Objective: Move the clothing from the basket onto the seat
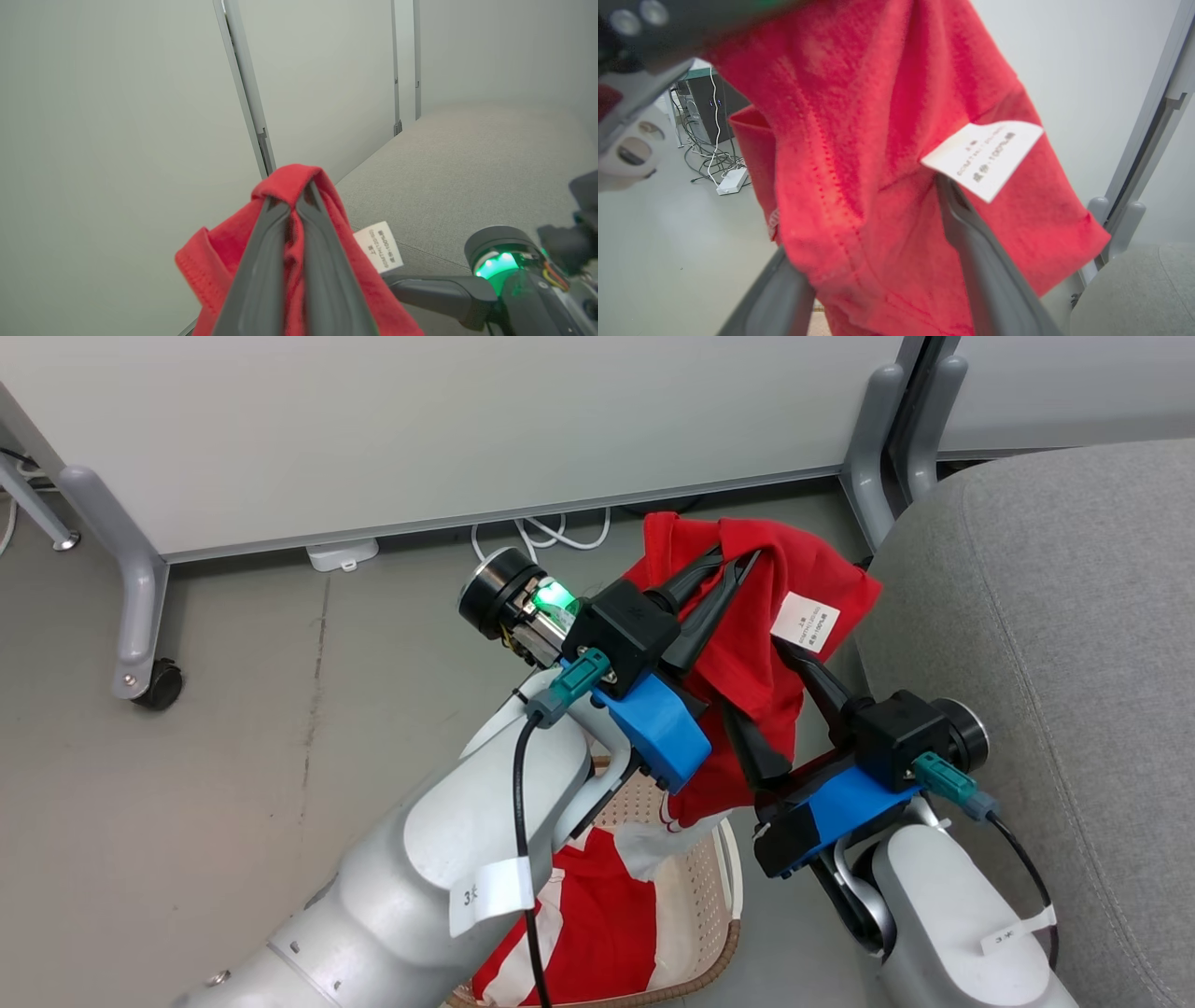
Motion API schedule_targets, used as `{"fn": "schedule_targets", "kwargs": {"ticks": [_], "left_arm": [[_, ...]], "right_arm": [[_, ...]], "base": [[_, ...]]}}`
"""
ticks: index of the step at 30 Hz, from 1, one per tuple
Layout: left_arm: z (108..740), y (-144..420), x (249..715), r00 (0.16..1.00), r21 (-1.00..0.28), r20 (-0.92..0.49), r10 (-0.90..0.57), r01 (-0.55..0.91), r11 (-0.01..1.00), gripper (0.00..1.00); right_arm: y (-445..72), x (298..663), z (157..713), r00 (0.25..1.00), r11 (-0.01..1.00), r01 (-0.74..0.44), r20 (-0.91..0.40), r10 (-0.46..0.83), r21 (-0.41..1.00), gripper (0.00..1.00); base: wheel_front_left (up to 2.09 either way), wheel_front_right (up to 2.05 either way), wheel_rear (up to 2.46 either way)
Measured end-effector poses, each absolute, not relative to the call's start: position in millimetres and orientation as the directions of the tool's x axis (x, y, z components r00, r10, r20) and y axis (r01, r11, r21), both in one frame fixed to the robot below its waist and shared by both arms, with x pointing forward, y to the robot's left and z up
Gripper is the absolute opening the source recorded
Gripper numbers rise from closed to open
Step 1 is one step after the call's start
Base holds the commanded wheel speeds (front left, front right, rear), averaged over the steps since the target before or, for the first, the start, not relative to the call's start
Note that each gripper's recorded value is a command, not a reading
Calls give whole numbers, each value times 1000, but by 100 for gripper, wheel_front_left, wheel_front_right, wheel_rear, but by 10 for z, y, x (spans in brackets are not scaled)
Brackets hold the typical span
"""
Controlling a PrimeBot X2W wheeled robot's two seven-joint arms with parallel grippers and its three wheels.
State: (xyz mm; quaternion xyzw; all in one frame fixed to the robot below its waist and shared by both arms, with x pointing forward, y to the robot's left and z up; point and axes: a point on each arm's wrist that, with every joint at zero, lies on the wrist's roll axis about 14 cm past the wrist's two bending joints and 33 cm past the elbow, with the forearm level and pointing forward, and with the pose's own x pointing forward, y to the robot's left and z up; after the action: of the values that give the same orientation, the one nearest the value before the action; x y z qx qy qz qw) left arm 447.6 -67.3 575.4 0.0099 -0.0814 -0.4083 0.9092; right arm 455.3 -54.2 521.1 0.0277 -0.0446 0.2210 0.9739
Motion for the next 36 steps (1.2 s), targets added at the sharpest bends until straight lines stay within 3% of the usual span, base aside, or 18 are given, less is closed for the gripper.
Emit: {"fn": "schedule_targets", "kwargs": {"ticks": [2, 19, 20, 21, 36], "left_arm": [[5756, -674, 4479, 656, 81, 140, -742, 739, 669, 0], [5785, -680, 4471, 660, 79, 143, -738, 735, 673, 0], [5783, -675, 4475, 662, 78, 142, -736, 733, 675, 17], [5782, -671, 4477, 664, 79, 142, -734, 732, 677, 100], [5765, -683, 4475, 667, 93, 133, -733, 728, 679, 100]], "right_arm": [[-559, 4562, 5207, 901, 903, -428, 98, 423, 36, 0], [-560, 4561, 5297, 899, 903, -428, 122, 420, 45, 0], [-559, 4559, 5300, 899, 903, -428, 122, 420, 46, 0], [-557, 4558, 5302, 899, 902, -429, 123, 420, 49, 0], [-623, 4512, 5295, 907, 909, -411, 121, 402, 63, 0]], "base": [[0, 0, 0], [0, 0, 0], [0, 0, 0], [0, 0, 0], [0, 0, 0]]}}
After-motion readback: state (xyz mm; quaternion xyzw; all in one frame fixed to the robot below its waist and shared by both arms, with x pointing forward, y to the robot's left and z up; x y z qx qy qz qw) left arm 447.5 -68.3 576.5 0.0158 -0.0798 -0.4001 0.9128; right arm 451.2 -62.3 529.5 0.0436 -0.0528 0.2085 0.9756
